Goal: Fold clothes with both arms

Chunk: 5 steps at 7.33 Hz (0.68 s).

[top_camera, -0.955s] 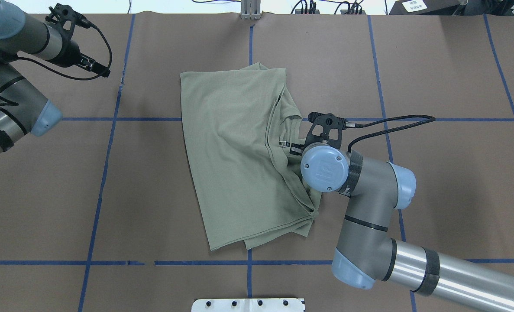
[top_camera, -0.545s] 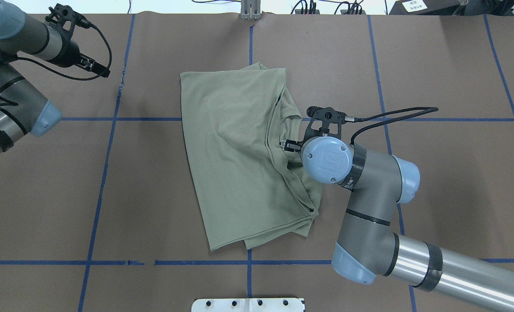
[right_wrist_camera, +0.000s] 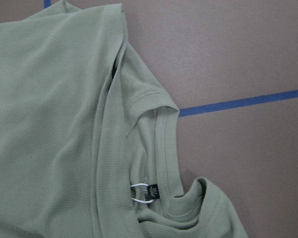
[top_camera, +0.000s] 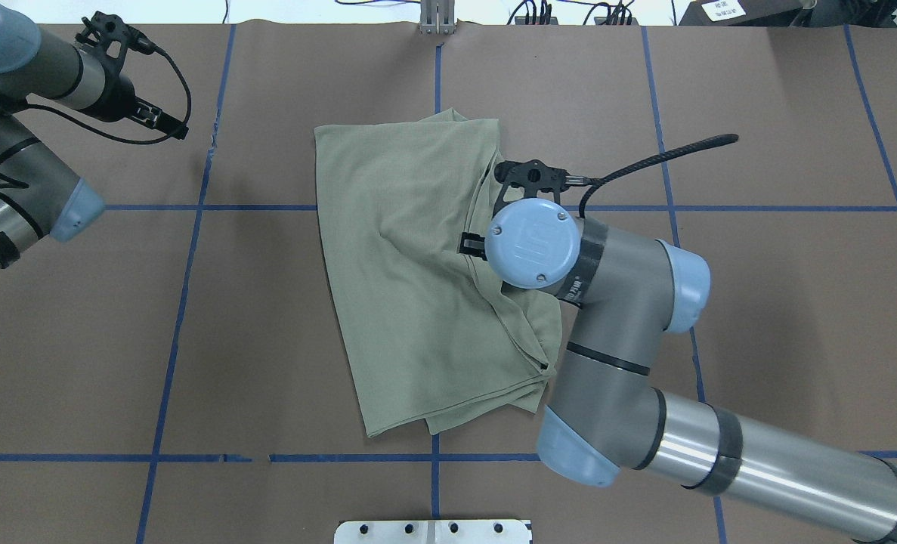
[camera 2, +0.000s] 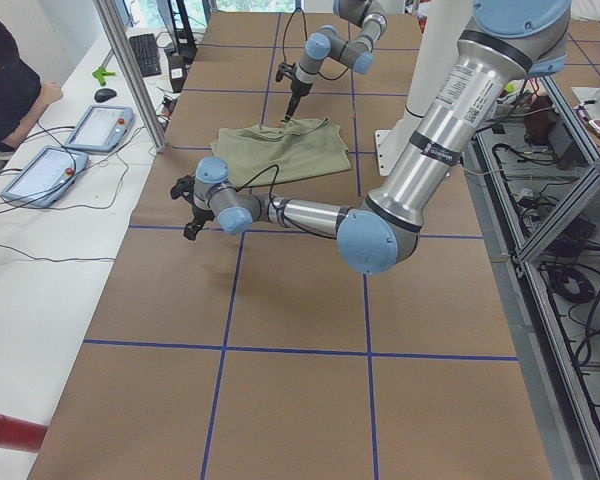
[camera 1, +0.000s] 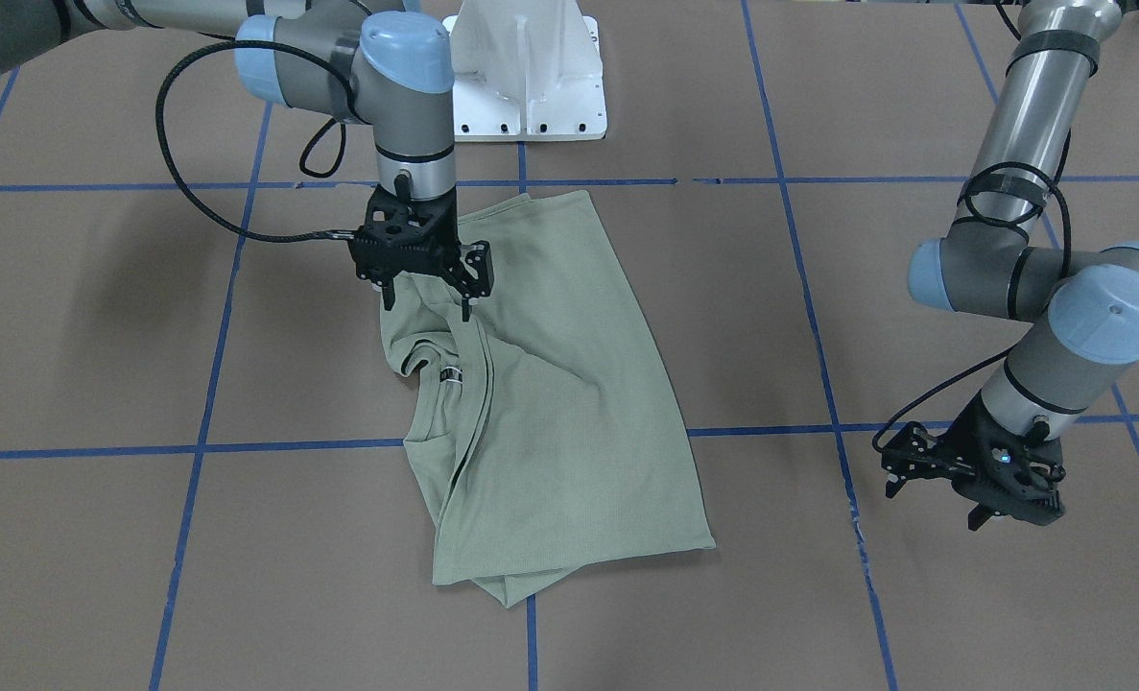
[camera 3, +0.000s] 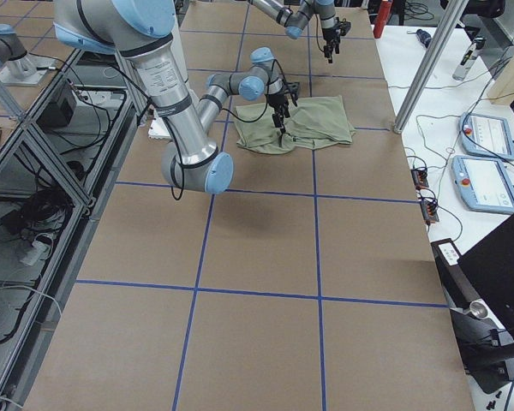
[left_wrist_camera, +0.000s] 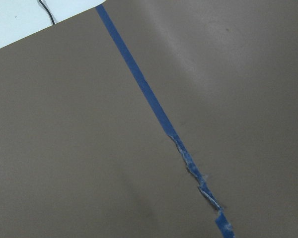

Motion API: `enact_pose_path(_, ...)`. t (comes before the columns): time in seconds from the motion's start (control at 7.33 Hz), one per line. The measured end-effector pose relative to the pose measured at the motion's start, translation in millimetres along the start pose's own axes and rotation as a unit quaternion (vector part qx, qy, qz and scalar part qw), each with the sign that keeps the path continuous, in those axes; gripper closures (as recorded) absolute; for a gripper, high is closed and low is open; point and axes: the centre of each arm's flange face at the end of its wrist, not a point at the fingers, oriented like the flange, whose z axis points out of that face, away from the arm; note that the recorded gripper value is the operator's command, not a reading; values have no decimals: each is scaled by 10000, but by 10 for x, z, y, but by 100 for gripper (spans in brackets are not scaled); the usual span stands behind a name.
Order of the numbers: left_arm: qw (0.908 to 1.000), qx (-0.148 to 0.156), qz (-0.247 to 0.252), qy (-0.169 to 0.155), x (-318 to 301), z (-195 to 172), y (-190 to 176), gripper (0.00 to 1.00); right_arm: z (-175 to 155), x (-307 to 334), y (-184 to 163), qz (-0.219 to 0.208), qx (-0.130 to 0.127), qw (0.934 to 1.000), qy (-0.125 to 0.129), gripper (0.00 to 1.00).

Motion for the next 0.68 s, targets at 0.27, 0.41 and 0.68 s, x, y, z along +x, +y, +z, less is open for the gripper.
enact_pose_path(0.27,10000,-8,-2,2,3,8,10,0,173,-270,-80,-636,-17,9978,167,0)
enact_pose_path(0.41,10000,-10,-3,3,5,10,12,0,230,-294,-189,-900,-1,9956,243,0)
enact_pose_path(0.68,10000,-13,-13,6,8,12,14,0,412,-392,-505,-990,106,9947,272,0)
